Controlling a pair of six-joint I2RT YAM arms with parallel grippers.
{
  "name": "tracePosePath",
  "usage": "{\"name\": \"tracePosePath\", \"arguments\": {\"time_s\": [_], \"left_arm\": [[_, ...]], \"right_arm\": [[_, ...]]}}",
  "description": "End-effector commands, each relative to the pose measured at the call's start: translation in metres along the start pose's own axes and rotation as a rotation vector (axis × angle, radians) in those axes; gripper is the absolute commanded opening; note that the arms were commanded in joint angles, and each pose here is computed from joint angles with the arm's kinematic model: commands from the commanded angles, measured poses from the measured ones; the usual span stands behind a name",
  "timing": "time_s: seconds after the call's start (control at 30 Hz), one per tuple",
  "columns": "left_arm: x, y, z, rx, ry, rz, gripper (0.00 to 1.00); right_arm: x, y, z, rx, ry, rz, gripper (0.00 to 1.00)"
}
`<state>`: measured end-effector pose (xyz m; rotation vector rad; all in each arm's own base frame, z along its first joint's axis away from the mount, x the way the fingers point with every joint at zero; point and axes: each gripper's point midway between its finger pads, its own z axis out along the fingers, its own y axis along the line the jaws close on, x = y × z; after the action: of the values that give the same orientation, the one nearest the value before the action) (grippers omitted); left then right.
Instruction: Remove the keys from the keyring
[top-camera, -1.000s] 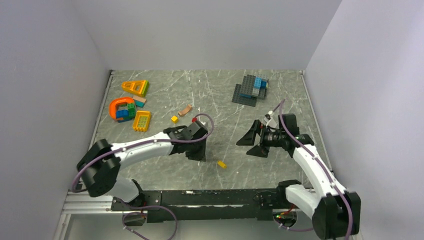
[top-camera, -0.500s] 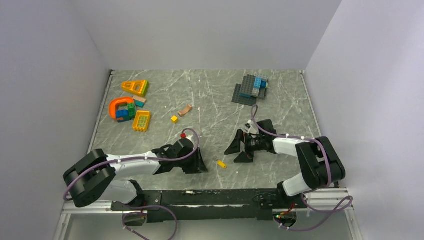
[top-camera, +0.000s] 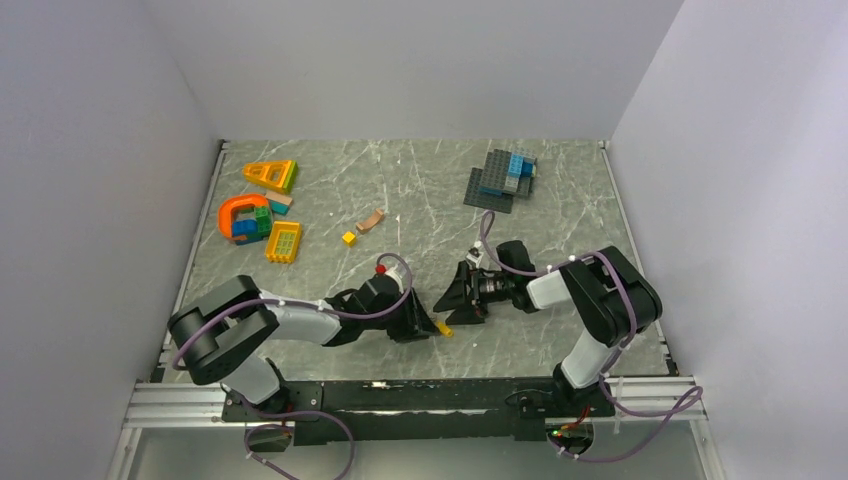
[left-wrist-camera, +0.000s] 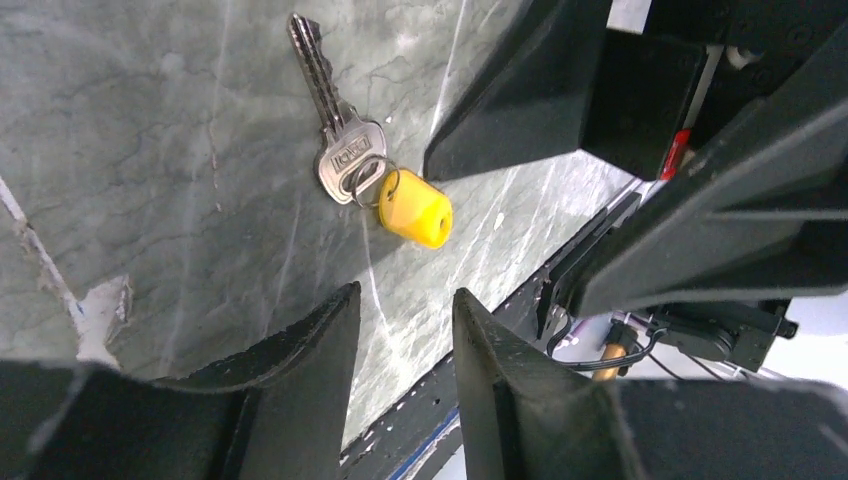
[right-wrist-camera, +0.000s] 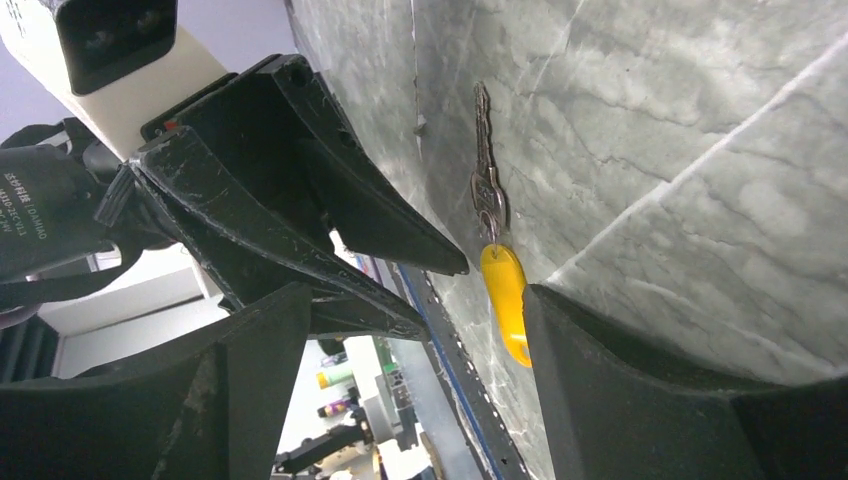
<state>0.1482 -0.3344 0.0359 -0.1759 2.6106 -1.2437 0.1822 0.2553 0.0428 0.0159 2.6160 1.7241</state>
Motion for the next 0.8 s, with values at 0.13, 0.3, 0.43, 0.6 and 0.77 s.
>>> {"name": "tracePosePath", "arguments": {"time_s": [0.13,0.3,0.43,0.6,0.77], "left_arm": [[-0.010,-0.010,0.008,0.055,-0.055,-0.075,0.44],[-0.007,-0.005,0.011,0.063,-0.062,-0.101,0.43],[-0.003,-0.008,0.014,0.067,-0.049,-0.083,0.41],[0.001,-0.013,0.017,0.082,-0.032,-0.060,0.37],[0.002,-0.010,0.017,0.073,-0.034,-0.059,0.32]], "right_arm": [[0.019,-0.001,0.012,-0.055,0.007,0.057,0.82],[0.023,0.004,0.013,-0.081,0.010,0.057,0.82],[0.020,0.005,0.015,-0.087,0.004,0.055,0.82],[0.019,0.007,0.015,-0.098,0.000,0.053,0.82],[0.023,0.009,0.013,-0.104,-0.001,0.060,0.82]]}}
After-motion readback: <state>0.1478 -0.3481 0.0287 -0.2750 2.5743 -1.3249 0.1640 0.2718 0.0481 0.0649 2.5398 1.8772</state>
